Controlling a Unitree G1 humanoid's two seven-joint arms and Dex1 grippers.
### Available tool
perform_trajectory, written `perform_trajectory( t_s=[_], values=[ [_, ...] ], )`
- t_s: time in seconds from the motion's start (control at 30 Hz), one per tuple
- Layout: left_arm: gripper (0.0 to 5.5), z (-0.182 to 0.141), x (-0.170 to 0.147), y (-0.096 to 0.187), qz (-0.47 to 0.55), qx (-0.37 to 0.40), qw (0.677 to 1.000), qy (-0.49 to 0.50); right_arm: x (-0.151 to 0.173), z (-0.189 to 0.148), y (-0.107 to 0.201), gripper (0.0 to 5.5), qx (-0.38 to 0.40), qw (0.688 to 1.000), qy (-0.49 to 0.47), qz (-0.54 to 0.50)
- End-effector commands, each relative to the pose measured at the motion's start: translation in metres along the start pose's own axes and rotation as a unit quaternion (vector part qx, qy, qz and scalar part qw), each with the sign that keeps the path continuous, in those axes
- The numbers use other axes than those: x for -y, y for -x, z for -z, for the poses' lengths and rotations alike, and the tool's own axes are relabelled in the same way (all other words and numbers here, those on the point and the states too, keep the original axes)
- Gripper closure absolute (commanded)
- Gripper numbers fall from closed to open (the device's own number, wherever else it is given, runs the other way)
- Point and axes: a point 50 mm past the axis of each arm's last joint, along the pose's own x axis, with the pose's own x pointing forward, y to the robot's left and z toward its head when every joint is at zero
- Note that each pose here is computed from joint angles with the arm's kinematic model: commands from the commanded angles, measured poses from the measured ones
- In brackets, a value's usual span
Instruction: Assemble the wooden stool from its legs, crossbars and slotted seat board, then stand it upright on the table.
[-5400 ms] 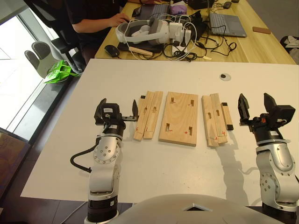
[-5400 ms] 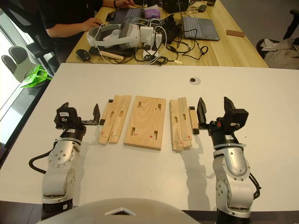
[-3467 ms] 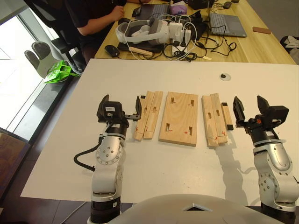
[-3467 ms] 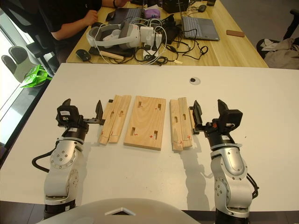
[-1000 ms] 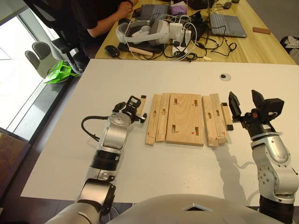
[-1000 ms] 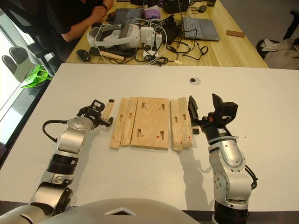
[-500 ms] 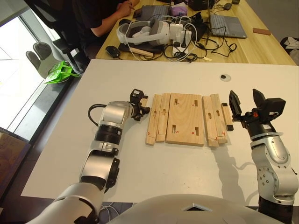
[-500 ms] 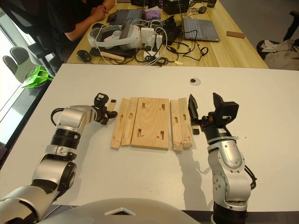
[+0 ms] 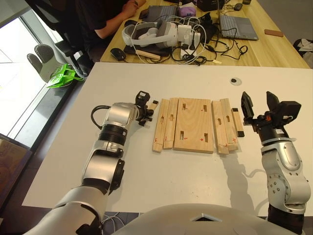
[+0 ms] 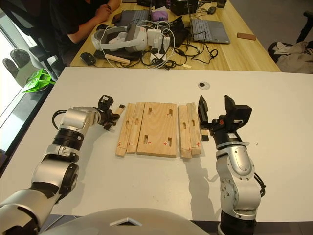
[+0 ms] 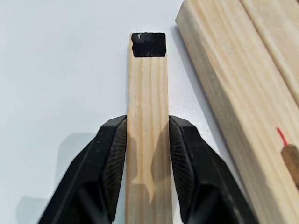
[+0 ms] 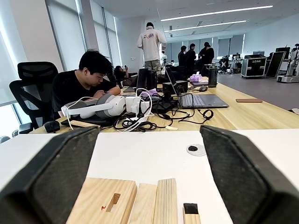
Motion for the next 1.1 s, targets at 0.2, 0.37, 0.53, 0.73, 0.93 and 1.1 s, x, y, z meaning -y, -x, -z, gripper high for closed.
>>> perform_trajectory(
  t_s=[0.2,0.37,0.53,0.73,0.93,1.1],
  values=[
    [4.21,-0.018,-0.021,0.041,-0.203,0.139,0.957,-0.153,-0.022,-0.010,-0.013,1.46,-0.006,0.994,-0.087,-0.064],
    [4.21,-0.069,0.043,0.108,-0.165,0.443,0.853,-0.219,-0.058,-0.018,-0.006,1.46,-0.050,0.924,-0.299,-0.232],
    [4.21,-0.054,0.092,0.128,-0.091,0.508,0.823,-0.236,-0.060,-0.033,-0.005,1.46,-0.056,0.883,-0.361,-0.295],
    [4.21,-0.046,0.116,0.139,-0.053,0.535,0.802,-0.260,-0.046,-0.043,-0.017,1.46,-0.055,0.885,-0.334,-0.320],
    [4.21,-0.053,0.150,0.147,-0.005,0.567,0.775,-0.280,-0.044,-0.044,-0.032,1.46,-0.055,0.887,-0.305,-0.343],
    [4.21,-0.053,0.165,0.152,0.019,0.575,0.761,-0.299,-0.046,-0.045,-0.040,1.46,-0.049,0.885,-0.295,-0.357]
  ],
)
